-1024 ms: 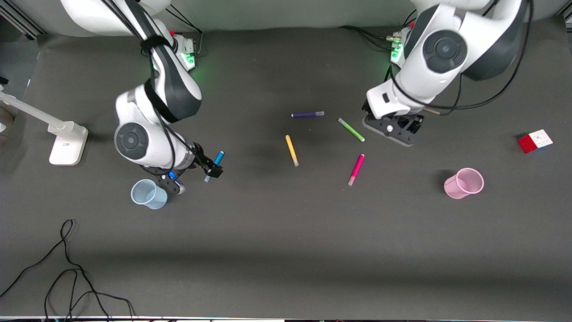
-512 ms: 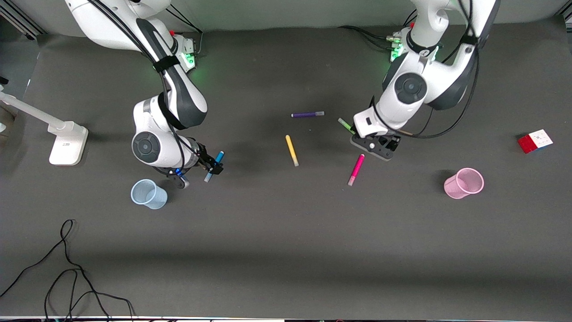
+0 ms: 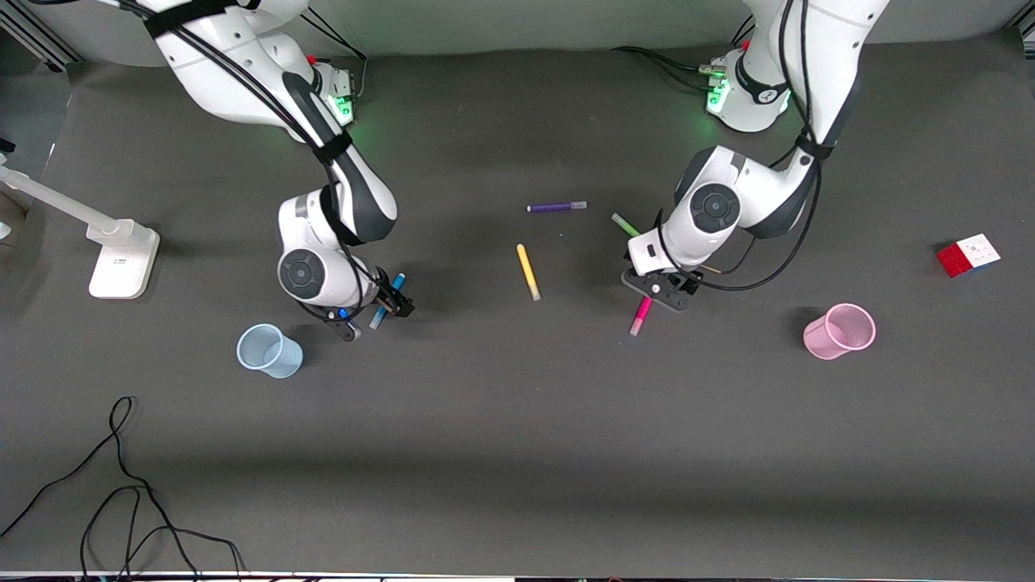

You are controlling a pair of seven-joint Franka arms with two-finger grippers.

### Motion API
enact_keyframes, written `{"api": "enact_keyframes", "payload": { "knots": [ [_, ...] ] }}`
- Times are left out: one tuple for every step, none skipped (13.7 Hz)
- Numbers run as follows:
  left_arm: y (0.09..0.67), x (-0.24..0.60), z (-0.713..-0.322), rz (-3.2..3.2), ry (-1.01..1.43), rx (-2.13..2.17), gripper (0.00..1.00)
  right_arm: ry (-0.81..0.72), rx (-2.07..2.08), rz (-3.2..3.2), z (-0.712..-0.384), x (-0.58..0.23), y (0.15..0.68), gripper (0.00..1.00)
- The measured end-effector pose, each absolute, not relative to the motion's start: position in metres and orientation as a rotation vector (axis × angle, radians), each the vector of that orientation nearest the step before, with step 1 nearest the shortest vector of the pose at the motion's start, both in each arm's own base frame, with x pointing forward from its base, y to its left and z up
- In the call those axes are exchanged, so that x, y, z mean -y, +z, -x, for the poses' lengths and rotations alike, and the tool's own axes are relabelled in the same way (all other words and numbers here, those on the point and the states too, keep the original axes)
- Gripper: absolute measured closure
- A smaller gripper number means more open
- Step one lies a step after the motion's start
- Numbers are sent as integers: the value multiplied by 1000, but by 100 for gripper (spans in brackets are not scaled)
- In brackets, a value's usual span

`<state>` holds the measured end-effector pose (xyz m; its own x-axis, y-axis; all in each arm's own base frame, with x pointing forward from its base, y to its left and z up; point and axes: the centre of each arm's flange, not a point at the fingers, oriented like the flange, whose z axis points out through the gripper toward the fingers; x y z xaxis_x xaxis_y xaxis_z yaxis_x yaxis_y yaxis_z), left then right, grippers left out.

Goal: Place pink and blue markers in matching cups
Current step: 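Grasp the blue marker with the right gripper while the left gripper grasps the pink marker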

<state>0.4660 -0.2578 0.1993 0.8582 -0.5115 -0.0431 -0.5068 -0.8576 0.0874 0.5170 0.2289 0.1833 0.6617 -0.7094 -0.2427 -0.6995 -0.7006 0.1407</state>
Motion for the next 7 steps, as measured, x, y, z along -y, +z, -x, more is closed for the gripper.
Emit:
{"api": "enact_keyframes", "payload": {
  "knots": [
    [193,257,-466,-2957,-103,810,0,-425,1193,-2836,-515,-233,175,10],
    [188,256,-466,-2957,-106,807,0,-421,1186,-2837,-513,-235,169,17],
    [184,255,-466,-2956,-109,804,1,-424,1182,-2833,-512,-236,165,20],
    [182,254,-466,-2956,-110,802,0,-428,1181,-2829,-510,-235,163,21],
    [180,254,-466,-2957,-112,800,0,-426,1182,-2830,-510,-235,163,24],
    [180,254,-466,-2957,-113,800,4,-426,1182,-2831,-510,-235,163,25],
    [179,253,-466,-2957,-115,800,4,-425,1182,-2831,-510,-235,163,28]
  ]
}}
